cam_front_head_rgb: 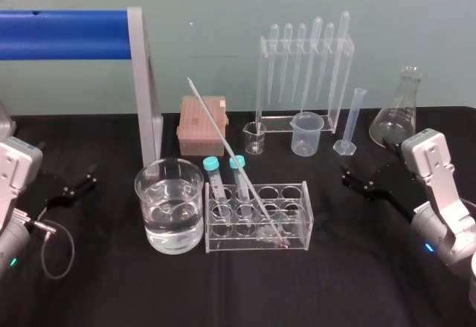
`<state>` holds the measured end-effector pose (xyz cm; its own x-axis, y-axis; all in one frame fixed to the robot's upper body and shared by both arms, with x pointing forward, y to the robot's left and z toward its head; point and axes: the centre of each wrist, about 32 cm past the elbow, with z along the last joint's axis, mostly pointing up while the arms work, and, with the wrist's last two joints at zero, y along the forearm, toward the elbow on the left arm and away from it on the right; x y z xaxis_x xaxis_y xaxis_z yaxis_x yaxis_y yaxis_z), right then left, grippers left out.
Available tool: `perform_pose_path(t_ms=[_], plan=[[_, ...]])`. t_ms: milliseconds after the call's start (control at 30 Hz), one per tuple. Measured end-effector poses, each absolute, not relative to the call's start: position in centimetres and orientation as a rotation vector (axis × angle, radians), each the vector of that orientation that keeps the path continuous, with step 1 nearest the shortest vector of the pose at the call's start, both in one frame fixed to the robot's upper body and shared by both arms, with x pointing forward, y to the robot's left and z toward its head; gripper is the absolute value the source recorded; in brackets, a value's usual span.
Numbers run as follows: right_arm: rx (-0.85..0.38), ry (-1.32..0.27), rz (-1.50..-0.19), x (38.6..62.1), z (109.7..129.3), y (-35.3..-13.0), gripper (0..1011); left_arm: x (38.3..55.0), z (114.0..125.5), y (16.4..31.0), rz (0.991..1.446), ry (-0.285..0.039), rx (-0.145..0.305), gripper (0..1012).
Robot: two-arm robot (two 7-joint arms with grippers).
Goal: Hold the thermometer with one hand and immerse one end into the beaker, then reinsert it into the test tube rack.
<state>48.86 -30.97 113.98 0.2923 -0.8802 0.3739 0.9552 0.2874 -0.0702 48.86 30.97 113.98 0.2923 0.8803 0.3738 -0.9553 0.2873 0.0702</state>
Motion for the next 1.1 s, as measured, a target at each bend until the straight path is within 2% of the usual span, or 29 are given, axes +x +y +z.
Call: perform_pose_path(t_ms=[1100], plan=[[-0.304, -0.285, -1.248, 48.86, 113.98, -30.96, 1003, 48.86, 113.98, 30.97, 1.248, -0.285, 0.304, 1008]])
